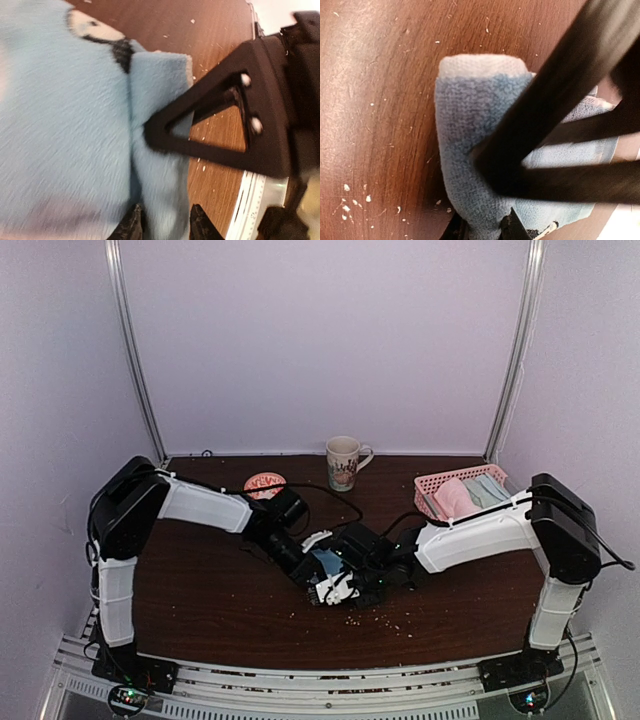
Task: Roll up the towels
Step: Roll the towel at the center of the board.
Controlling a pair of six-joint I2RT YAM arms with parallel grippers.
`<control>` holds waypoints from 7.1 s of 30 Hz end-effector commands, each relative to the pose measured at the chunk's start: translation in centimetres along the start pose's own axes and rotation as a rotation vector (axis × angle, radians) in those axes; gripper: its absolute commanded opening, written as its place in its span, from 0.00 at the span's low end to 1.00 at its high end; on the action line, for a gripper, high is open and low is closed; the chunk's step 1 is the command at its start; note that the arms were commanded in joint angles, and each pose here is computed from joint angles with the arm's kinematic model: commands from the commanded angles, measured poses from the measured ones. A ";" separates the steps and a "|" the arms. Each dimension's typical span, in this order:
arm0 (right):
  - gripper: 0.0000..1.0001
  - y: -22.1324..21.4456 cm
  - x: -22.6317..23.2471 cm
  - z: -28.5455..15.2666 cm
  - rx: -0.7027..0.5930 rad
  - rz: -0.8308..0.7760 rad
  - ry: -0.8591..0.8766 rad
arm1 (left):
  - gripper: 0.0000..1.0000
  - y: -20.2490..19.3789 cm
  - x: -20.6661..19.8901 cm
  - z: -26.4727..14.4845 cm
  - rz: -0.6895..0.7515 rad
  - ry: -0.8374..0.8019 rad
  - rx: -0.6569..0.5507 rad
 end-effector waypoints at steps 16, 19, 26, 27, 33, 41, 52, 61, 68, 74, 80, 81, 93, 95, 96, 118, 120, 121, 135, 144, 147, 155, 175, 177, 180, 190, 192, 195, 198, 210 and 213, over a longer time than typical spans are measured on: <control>0.12 -2.8 3.7 -1.7 0.265 0.485 0.999 | 0.37 3.5 -5.7 -15.3 0.300 0.692 -0.556; 0.13 -3.7 2.7 0.1 0.318 0.533 0.966 | 0.37 4.2 -8.0 -13.4 0.451 0.730 -0.499; 0.12 -4.6 2.0 2.9 0.360 0.624 0.971 | 0.38 3.6 -9.3 -4.9 0.685 0.689 -0.212; 0.12 -4.6 2.0 3.0 0.356 0.623 0.974 | 0.39 3.5 -9.2 -3.8 0.705 0.694 -0.168; 0.13 -4.7 2.1 2.9 0.350 0.613 0.981 | 0.44 3.0 -7.2 -0.3 0.795 0.766 0.004; 0.13 -4.6 2.3 2.6 0.336 0.610 0.987 | 0.47 1.8 -4.5 1.6 0.865 0.812 0.148; 0.19 -3.1 0.6 1.1 0.263 0.608 0.946 | 0.22 0.7 -3.7 4.4 0.859 0.722 0.184; 0.40 0.7 -5.7 -5.2 -0.036 0.760 0.946 | 0.06 0.3 -4.5 3.9 0.819 0.690 0.178; 0.26 -3.5 -8.9 -0.4 0.065 0.913 0.632 | 0.05 1.1 -5.5 3.0 0.789 0.690 0.136; 0.19 -4.6 -7.3 2.6 0.141 0.893 0.619 | 0.05 2.6 -8.0 2.7 0.820 0.669 0.116; 0.18 -4.8 -6.8 4.8 0.185 0.864 0.565 | 0.04 1.7 -8.5 3.8 0.797 0.594 0.129; 0.18 -4.7 -6.9 4.9 0.184 0.864 0.559 | 0.04 1.3 -8.5 4.3 0.790 0.572 0.138; 0.30 -0.1 -10.9 -1.6 -0.040 0.832 0.652 | 0.02 -2.6 -4.1 6.3 0.553 0.476 0.246; 0.35 1.3 -14.2 -5.2 -0.132 0.829 0.605 | 0.02 -2.6 -3.7 6.3 0.522 0.454 0.253; 0.36 1.9 -15.8 -7.1 -0.187 0.830 0.579 | 0.02 -2.6 -3.5 6.3 0.504 0.439 0.256; 0.44 2.6 -8.2 -23.3 -0.419 0.385 0.438 | 0.00 -2.2 -0.7 6.6 0.005 -0.089 0.281; 0.44 2.0 -6.1 -21.2 -0.334 0.342 0.427 | 0.00 -2.2 -0.5 6.7 -0.010 -0.100 0.276; 0.44 1.6 -5.2 -20.0 -0.292 0.322 0.412 | 0.01 -2.3 -0.3 6.6 -0.016 -0.096 0.277; 0.48 -1.8 -1.3 -6.8 -0.019 0.178 0.098 | 0.03 -2.8 0.8 6.6 -0.052 -0.070 0.274; 0.46 -3.4 0.8 -3.1 0.052 0.113 0.076 | 0.03 -2.7 1.1 6.3 -0.053 -0.065 0.269; 0.36 -4.5 1.9 -2.2 0.093 0.106 0.103 | 0.10 -1.9 1.3 5.5 -0.045 -0.040 0.232; 0.22 -5.8 3.9 -2.0 0.102 0.151 0.283 | 0.37 1.6 -0.4 0.1 0.037 0.087 -0.028; 0.20 -6.3 0.0 -0.1 0.128 0.558 0.928 | 0.51 3.2 -8.1 -3.3 0.764 0.708 -0.182; 0.20 -6.3 -0.2 0.0 0.125 0.567 0.930 | 0.52 3.3 -7.4 -1.8 0.817 0.729 -0.099; 0.20 -6.4 -0.4 0.2 0.123 0.570 0.929 | 0.52 3.7 -6.1 -0.3 0.860 0.742 -0.026; 0.21 -6.2 -0.4 0.2 0.108 0.575 0.929 | 0.51 1.8 -2.1 3.9 0.955 0.806 0.228; 0.21 -6.1 -0.5 0.2 0.104 0.573 0.928 | 0.47 1.6 -1.8 4.3 0.955 0.813 0.242; 0.22 -6.0 -0.7 0.0 0.100 0.573 0.926 | 0.42 1.4 -1.6 4.4 0.943 0.820 0.251; 0.24 -5.5 -0.9 -0.7 0.080 0.568 0.941 | 0.33 1.0 -1.2 4.6 0.929 0.820 0.276; 0.43 -2.5 -6.3 -6.0 -0.086 0.607 0.809 | 0.17 0.5 -2.2 3.8 0.893 0.784 0.256; 0.35 -3.2 -7.2 -3.4 -0.040 0.690 0.738 | 0.17 0.7 -2.5 3.7 0.895 0.781 0.250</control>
Point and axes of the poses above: each gripper's point midway between its finger pads, its own z axis out along the fingers, its own x axis along the line the jaws close on, y = z × x, the point moved 2 cm from there along -z, back along the fingers, and after that the axes turned 13 degrees about z, right-handed, at the moved point
